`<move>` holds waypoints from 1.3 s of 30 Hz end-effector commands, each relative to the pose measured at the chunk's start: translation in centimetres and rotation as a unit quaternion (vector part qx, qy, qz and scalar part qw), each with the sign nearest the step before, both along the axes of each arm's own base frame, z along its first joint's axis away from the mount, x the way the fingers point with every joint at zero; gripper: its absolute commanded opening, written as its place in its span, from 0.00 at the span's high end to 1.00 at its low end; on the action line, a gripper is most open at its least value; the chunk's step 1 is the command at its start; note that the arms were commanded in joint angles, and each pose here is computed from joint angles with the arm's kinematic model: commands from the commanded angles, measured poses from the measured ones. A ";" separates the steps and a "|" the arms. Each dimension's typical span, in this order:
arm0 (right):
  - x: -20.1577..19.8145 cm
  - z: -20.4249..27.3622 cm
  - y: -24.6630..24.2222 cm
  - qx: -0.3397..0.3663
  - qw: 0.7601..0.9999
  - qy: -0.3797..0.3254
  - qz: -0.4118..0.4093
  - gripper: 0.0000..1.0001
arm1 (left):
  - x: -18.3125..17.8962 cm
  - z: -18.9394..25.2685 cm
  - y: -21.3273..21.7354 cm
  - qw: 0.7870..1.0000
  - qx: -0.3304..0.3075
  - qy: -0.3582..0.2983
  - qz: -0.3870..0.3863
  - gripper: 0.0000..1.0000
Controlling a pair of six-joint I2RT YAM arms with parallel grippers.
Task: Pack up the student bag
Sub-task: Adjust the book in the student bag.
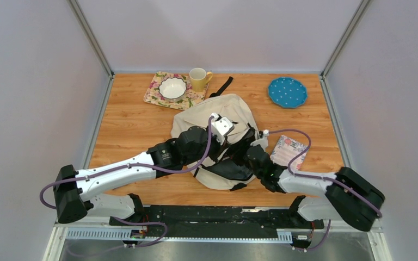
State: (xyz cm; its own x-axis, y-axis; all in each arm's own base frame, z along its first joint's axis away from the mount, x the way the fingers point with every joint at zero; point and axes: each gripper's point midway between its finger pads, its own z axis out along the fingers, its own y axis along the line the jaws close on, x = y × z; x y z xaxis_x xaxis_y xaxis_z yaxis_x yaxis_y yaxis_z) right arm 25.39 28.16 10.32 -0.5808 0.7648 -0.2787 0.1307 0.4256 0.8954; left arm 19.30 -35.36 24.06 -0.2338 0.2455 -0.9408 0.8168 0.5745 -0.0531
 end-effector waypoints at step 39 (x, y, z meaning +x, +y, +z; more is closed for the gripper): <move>3.5 -0.7 6.2 -0.066 0.992 -0.077 0.079 0.86 | -0.3 1.6 0.4 0.999 -0.053 0.008 0.008 1.00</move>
State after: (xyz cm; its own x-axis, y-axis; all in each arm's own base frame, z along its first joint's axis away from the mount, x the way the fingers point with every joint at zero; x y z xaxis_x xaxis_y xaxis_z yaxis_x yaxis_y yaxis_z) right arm 25.68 31.46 4.71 -0.7188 0.5252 -0.4554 0.0087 0.6619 0.7495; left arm 19.21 -34.24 22.89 -0.2701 0.2224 -0.9368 0.7949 0.6005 -0.0867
